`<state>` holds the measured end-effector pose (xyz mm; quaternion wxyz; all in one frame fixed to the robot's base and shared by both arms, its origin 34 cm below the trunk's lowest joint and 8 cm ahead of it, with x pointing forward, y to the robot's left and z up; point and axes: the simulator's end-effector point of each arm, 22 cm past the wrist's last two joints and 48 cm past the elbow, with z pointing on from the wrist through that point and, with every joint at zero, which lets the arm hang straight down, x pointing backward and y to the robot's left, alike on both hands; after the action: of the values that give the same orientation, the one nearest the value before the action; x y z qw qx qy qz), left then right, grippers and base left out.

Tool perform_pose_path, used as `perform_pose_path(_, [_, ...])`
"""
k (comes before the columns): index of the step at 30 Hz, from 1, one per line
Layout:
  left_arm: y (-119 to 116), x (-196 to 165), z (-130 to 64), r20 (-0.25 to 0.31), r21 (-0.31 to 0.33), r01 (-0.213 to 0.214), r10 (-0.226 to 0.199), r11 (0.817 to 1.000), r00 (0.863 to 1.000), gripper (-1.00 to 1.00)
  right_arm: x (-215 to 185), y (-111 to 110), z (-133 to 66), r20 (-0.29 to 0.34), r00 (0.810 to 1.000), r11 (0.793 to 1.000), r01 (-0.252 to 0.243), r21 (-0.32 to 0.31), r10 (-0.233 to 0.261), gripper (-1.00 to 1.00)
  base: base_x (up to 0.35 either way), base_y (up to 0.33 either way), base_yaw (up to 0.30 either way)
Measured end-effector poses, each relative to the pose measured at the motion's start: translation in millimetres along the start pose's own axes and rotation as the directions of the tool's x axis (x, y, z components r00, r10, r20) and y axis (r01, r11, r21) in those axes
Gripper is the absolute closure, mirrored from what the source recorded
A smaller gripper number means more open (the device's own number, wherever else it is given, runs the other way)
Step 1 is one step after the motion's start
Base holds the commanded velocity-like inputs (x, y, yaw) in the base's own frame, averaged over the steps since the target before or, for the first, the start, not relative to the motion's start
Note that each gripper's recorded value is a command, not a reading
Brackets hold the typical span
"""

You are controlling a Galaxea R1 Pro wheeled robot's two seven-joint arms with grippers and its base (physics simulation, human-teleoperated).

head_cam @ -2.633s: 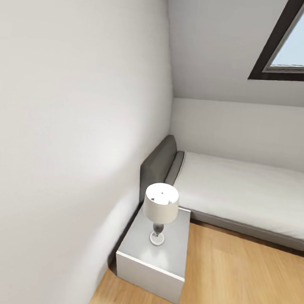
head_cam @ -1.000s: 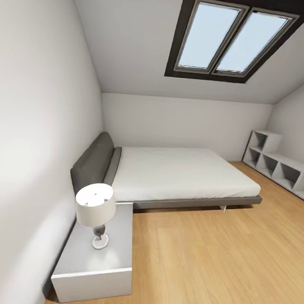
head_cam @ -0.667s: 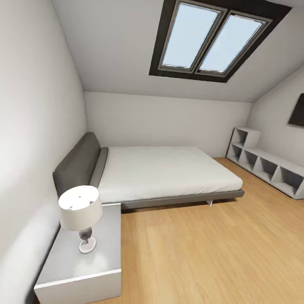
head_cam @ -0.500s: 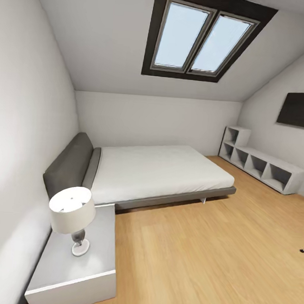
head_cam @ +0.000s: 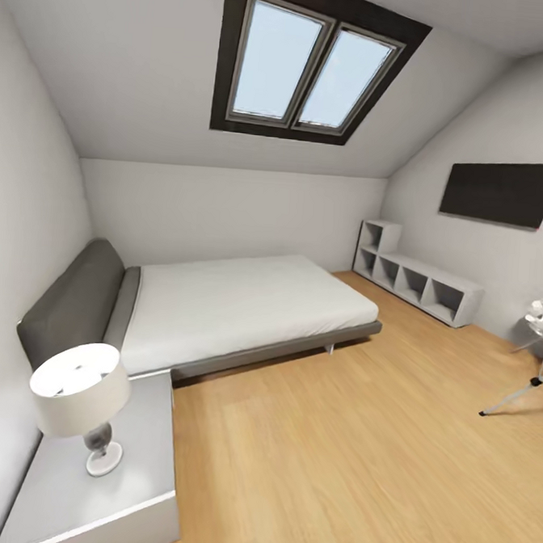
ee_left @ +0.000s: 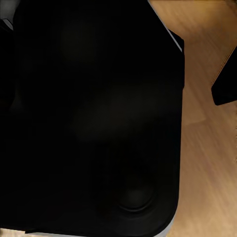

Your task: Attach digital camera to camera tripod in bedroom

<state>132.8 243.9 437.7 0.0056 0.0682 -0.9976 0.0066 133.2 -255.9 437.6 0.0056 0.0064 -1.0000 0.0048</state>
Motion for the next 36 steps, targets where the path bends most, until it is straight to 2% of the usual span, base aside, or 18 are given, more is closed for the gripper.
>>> perform_pose_path(36, [-0.1,0.0,0.0,0.0,0.0,-0.003,0.003,1.0,1.0,-1.0,-0.3,0.0,0.0,0.001,1.0,1.0,0.0,0.0,0.0,-1.0,0.0,0.0,-0.296])
